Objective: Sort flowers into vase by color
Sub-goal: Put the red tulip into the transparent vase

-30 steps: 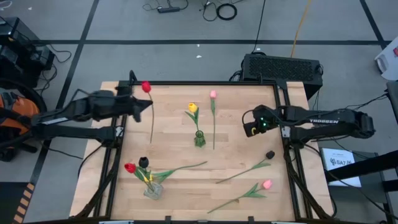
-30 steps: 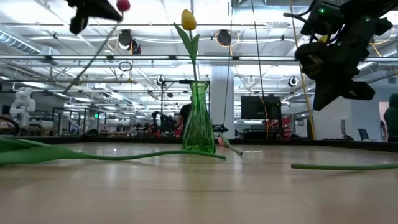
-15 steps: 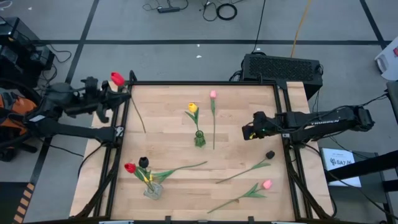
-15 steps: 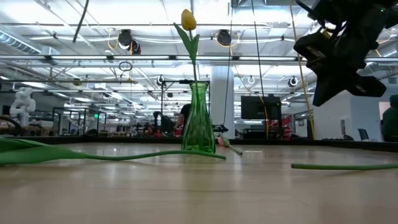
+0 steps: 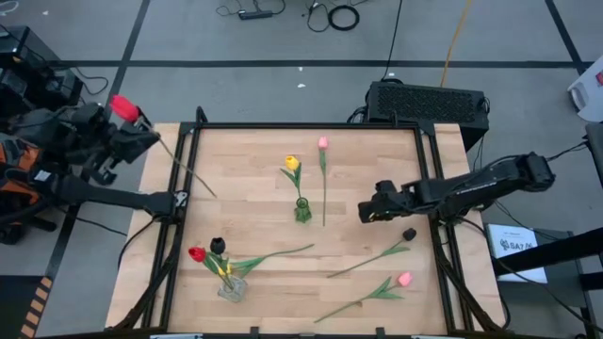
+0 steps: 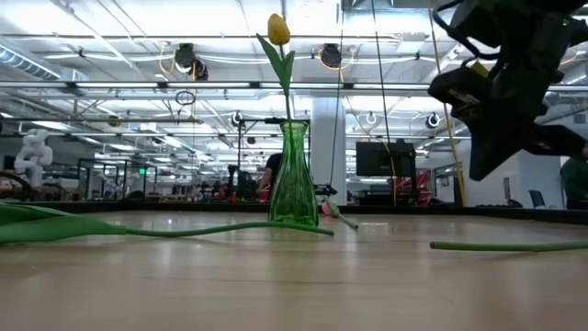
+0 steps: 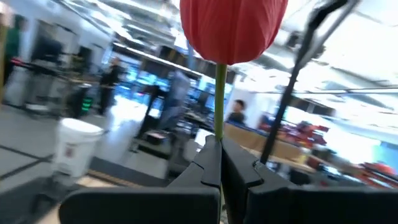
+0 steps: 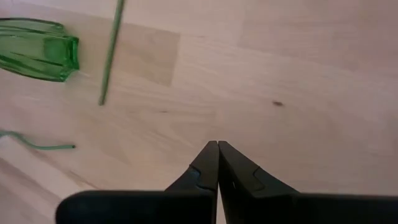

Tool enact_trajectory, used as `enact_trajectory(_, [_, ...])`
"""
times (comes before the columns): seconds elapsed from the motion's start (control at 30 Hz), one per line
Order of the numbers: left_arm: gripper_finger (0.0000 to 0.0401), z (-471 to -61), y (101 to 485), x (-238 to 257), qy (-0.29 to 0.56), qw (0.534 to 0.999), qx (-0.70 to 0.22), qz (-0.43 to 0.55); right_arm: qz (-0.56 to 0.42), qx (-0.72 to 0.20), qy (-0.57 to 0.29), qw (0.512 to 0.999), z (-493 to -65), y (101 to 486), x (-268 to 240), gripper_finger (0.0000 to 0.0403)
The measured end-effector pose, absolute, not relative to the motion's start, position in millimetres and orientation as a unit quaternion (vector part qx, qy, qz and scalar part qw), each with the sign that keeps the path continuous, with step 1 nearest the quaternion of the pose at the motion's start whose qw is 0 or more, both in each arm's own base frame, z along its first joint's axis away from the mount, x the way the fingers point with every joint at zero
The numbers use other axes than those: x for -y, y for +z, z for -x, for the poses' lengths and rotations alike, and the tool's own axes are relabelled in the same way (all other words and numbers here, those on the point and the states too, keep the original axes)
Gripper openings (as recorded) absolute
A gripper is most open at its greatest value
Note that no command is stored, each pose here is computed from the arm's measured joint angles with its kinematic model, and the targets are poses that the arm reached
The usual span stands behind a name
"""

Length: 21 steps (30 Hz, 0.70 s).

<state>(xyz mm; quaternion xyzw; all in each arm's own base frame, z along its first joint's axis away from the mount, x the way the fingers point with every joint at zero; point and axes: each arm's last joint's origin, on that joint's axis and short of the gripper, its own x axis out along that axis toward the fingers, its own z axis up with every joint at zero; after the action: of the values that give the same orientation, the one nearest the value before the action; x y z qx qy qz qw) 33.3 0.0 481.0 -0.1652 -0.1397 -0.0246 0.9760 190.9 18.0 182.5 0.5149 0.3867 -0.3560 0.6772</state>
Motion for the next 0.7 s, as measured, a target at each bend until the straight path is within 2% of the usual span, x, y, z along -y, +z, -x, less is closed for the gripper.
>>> enact_trajectory(0.1, [0.0,-39.3,484.1,1.9,-0.059,0.972,0.132,0.187,-0.522,-0.377,-0.342,0.685,-202.5,177.3,-20.5,0.0])
enact_trajectory(0.3, [0.0,-49.2,506.9,6.8,-0.158,0.954,0.173,0.185,-0.525,-0.369,-0.33,0.693,-216.3,168.5,-22.3,0.0])
enact_trajectory(0.7, [0.0,-106.2,507.0,26.8,-0.239,0.946,0.1,0.196,-0.531,-0.372,-0.343,0.679,-218.2,162.8,-22.5,0.0])
